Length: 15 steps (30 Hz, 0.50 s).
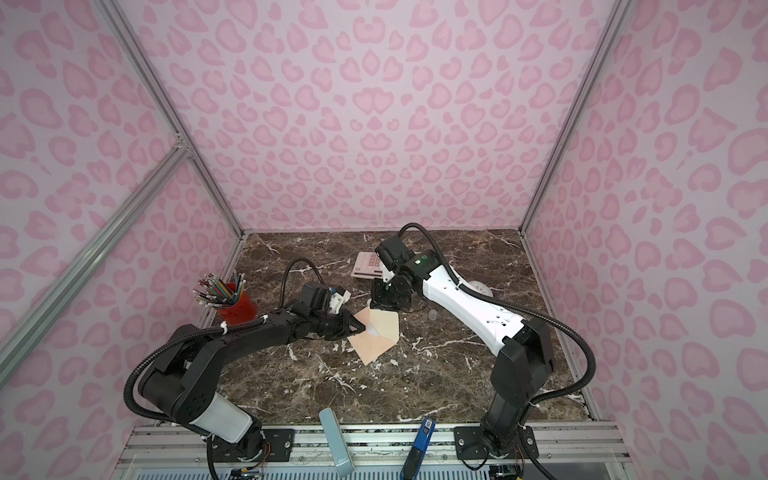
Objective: Place the letter into the envelope and seal it
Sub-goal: 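Lift the glue stick off the envelope with the right gripper while the left rises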
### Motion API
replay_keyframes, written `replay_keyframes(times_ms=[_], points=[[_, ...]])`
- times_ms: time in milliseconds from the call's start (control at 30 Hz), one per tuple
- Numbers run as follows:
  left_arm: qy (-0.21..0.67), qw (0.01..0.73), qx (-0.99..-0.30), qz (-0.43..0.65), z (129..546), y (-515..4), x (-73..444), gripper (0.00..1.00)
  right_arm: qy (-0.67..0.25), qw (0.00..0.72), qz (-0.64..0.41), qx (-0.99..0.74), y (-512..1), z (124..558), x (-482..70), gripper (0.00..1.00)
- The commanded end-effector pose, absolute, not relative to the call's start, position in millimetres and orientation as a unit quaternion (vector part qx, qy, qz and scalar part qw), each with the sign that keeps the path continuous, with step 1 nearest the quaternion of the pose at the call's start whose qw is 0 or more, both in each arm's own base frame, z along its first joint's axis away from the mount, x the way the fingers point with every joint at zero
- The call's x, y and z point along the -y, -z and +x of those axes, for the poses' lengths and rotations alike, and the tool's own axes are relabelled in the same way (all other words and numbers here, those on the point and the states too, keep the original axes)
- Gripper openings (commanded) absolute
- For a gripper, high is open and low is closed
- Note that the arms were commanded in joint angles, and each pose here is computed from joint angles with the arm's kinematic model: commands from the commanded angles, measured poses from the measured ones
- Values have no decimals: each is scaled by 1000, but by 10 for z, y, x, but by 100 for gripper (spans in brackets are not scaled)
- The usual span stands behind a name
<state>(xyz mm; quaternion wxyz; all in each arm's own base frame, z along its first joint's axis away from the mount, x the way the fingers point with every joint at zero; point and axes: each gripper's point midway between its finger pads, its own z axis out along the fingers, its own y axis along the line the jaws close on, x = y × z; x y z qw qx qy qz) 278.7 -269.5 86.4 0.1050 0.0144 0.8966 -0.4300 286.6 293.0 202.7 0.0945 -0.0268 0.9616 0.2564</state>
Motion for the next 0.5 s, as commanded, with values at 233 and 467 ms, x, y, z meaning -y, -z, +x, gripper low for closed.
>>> replay_keyframes(times_ms=[233,467], points=[[459,167,-872,21,2836,-1453,2693,33,-300,216,-8,-929,-2430,3025,-2692,0],[472,227,-851,25,2799,-1980,2595,49,-317,286,7,-904,-2615,3061,-2569,0]])
